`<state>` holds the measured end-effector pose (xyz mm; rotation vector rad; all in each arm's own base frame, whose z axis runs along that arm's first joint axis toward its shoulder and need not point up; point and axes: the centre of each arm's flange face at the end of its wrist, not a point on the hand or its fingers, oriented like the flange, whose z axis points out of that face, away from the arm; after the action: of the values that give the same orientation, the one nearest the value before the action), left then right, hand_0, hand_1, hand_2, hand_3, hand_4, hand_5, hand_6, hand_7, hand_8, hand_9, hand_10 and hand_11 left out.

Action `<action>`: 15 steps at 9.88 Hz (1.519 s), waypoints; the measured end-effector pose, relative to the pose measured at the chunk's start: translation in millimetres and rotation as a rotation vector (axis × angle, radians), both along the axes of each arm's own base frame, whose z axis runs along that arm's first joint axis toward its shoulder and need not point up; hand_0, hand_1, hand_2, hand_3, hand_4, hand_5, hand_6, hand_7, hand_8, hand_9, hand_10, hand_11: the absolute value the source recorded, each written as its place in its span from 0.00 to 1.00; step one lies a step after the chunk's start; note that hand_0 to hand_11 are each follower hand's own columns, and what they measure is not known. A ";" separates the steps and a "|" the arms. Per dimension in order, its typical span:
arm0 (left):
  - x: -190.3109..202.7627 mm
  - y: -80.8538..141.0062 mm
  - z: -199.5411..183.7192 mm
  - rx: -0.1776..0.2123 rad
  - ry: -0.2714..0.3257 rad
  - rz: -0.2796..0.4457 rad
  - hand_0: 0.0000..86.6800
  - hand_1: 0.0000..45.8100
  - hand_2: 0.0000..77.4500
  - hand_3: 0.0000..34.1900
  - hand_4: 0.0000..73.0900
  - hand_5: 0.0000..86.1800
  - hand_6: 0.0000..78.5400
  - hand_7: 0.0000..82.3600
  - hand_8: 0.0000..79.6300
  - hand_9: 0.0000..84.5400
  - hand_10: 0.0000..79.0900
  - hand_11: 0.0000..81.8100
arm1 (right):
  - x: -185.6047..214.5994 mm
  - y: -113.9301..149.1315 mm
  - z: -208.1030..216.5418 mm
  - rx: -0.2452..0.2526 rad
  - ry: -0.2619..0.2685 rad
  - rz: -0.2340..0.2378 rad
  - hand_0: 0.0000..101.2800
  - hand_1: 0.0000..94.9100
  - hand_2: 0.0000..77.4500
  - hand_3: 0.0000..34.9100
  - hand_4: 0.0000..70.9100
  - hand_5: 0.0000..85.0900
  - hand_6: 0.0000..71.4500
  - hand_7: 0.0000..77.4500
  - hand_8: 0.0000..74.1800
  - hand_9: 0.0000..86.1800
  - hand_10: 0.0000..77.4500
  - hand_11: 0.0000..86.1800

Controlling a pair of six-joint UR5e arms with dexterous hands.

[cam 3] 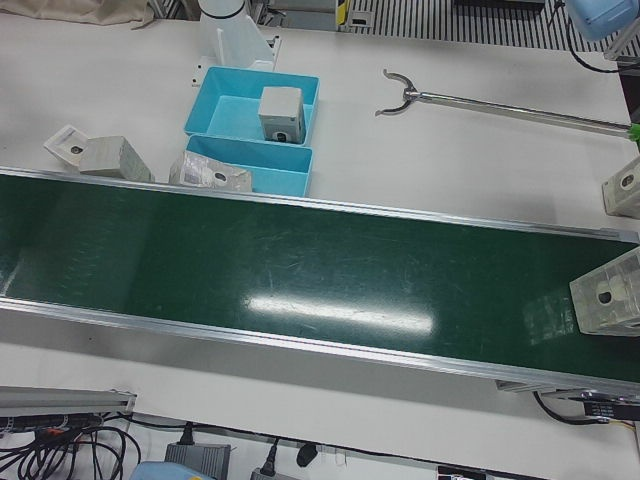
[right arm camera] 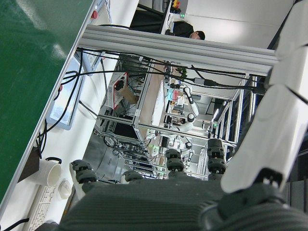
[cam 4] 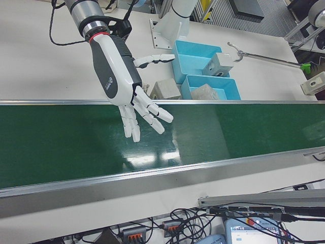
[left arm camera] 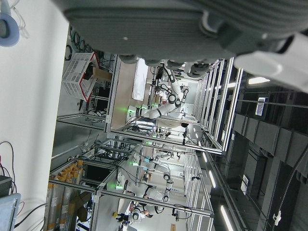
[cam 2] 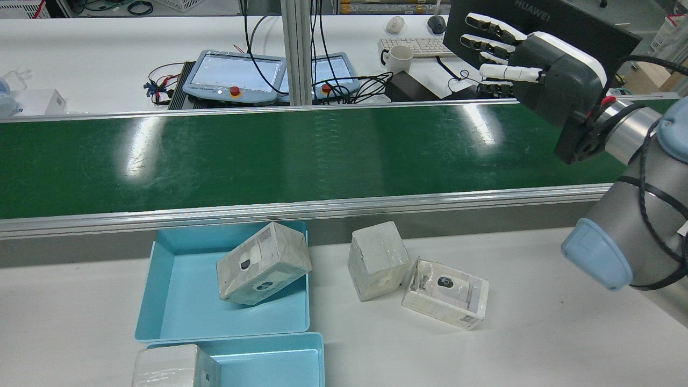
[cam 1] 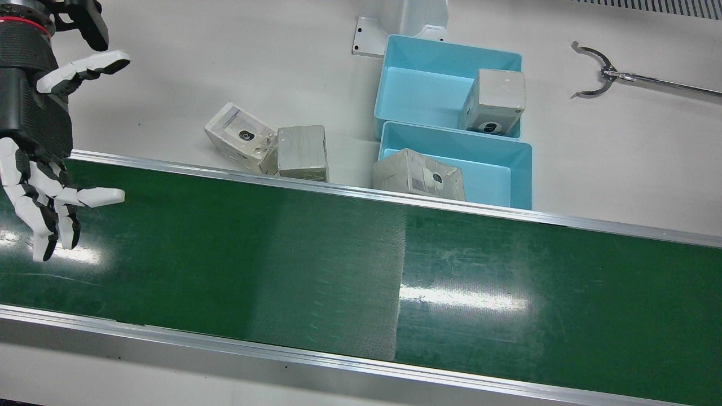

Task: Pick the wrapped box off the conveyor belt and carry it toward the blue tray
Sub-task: 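Lower the open right hand toward the conveyor belt surface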

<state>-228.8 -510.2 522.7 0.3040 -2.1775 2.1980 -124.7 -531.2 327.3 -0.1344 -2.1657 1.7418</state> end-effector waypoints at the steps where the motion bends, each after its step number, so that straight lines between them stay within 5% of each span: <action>1: 0.0 0.0 0.0 0.000 0.000 0.000 0.00 0.00 0.01 0.00 0.00 0.01 0.00 0.01 0.01 0.01 0.01 0.00 | 0.6 0.3 0.2 0.000 0.000 0.000 0.38 0.13 0.13 0.89 0.07 0.16 0.00 0.07 0.00 0.02 0.04 0.10; 2: 0.0 0.0 0.0 0.000 0.000 0.000 0.00 0.00 0.01 0.00 0.00 0.01 0.00 0.01 0.01 0.01 0.00 0.00 | 1.4 0.5 -0.5 0.001 -0.002 0.001 0.38 0.08 0.18 0.86 0.07 0.16 0.00 0.07 0.00 0.02 0.04 0.10; 4: 0.0 0.0 0.0 0.000 0.000 0.000 0.00 0.00 0.01 0.00 0.00 0.01 0.00 0.01 0.01 0.00 0.00 0.00 | 10.2 -0.8 -2.6 0.007 -0.002 0.012 0.29 0.02 0.11 0.86 0.05 0.10 0.00 0.07 0.06 0.01 0.04 0.06; 6: 0.0 0.0 0.0 0.000 0.000 0.000 0.00 0.00 0.01 0.00 0.00 0.01 0.00 0.01 0.00 0.01 0.00 0.00 | 27.1 -2.5 -6.1 0.028 -0.002 0.033 0.04 0.01 0.03 0.86 0.00 0.01 0.00 0.01 0.06 0.01 0.00 0.02; 7: 0.0 0.0 0.0 0.000 0.000 0.000 0.00 0.00 0.01 0.00 0.00 0.01 0.00 0.01 0.00 0.01 0.00 0.00 | 37.0 -3.1 -8.8 0.058 -0.005 0.050 0.32 0.02 0.03 0.86 0.00 0.01 0.00 0.01 0.00 0.01 0.03 0.01; 11: 0.0 0.0 0.0 0.000 0.000 0.000 0.00 0.00 0.01 0.00 0.00 0.01 0.00 0.01 0.01 0.00 0.00 0.00 | 63.7 -11.5 -20.5 0.196 0.042 0.133 0.31 0.09 0.08 0.89 0.00 0.01 0.00 0.06 0.01 0.01 0.05 0.06; 14: 0.0 0.0 0.0 0.000 0.000 0.000 0.00 0.00 0.01 0.00 0.00 0.01 0.00 0.01 0.01 0.01 0.00 0.00 | 55.3 -37.4 -8.3 0.179 0.064 0.163 0.33 0.07 0.11 0.88 0.00 0.01 0.00 0.06 0.02 0.09 0.05 0.08; 15: 0.0 0.0 0.0 0.000 0.000 0.000 0.00 0.00 0.01 0.00 0.00 0.01 0.00 0.01 0.01 0.01 0.00 0.00 | 49.3 -48.2 9.8 0.127 0.026 0.165 0.15 0.02 0.03 0.89 0.00 0.01 0.00 0.07 0.19 0.03 0.00 0.01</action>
<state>-228.8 -510.2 522.6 0.3040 -2.1775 2.1979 -75.4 -579.4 337.1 0.1012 -2.3182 1.6739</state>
